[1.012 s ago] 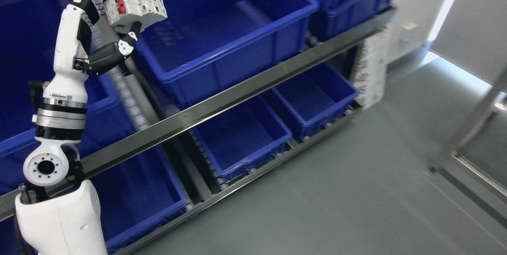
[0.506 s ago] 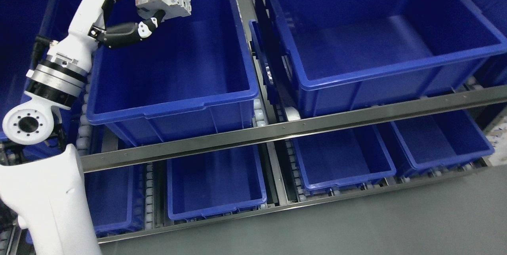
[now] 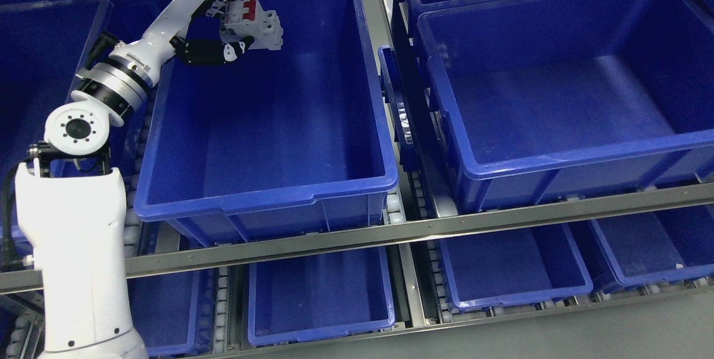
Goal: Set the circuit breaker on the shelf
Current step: 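Lower the left hand with the breaker into the nearest blue bin, then open the left hand to release the breaker and withdraw upward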
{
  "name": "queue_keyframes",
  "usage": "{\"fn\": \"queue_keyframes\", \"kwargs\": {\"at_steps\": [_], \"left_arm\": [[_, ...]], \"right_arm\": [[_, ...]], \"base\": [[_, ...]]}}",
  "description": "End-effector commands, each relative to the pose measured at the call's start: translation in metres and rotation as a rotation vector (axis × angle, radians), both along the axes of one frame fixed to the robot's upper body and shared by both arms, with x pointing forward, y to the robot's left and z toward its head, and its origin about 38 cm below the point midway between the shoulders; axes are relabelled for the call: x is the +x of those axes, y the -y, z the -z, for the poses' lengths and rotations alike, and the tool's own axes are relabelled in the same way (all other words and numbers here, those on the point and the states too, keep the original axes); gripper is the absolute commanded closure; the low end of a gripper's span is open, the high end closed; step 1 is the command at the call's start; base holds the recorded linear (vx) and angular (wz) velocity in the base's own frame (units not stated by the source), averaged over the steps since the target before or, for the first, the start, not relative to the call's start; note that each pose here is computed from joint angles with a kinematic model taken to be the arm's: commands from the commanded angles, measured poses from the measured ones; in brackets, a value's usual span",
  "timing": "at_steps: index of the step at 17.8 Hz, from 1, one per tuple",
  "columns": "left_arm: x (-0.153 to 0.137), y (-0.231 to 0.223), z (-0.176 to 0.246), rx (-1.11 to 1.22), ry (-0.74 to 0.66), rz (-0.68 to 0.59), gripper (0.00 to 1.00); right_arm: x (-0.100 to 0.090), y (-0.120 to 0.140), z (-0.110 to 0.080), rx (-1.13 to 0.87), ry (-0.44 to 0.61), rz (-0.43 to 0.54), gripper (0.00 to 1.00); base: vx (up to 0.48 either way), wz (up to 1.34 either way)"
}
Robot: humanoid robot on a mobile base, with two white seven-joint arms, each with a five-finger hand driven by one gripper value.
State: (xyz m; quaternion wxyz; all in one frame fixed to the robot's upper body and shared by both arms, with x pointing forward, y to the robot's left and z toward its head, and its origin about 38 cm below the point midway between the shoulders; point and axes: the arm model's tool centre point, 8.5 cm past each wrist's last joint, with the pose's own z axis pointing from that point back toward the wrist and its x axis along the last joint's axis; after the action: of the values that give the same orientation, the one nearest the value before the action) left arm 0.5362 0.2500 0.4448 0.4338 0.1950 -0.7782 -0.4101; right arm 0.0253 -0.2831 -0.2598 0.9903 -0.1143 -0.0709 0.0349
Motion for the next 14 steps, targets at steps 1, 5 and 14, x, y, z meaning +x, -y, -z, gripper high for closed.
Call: {"fn": "queue_keyframes", "kwargs": {"at_steps": [1, 5, 14], "left_arm": [[0.064, 0.001, 0.070, 0.157, -0.325, -0.067, 0.82], [0.068, 0.012, 0.096, 0.256, -0.398, -0.060, 0.81], [0.078, -0.001, 0.131, 0.193, -0.400, -0.168, 0.41]], "right_arm": [[-0.006, 0.010, 0.000, -0.021, -0.067, -0.014, 0.00], [-0.006, 0.010, 0.000, -0.021, -0.067, -0.014, 0.00], [-0.006, 0.010, 0.000, -0.021, -0.067, -0.014, 0.00]], "base": [[0.149, -0.01], [0.098, -0.02], [0.001, -0.01]]}}
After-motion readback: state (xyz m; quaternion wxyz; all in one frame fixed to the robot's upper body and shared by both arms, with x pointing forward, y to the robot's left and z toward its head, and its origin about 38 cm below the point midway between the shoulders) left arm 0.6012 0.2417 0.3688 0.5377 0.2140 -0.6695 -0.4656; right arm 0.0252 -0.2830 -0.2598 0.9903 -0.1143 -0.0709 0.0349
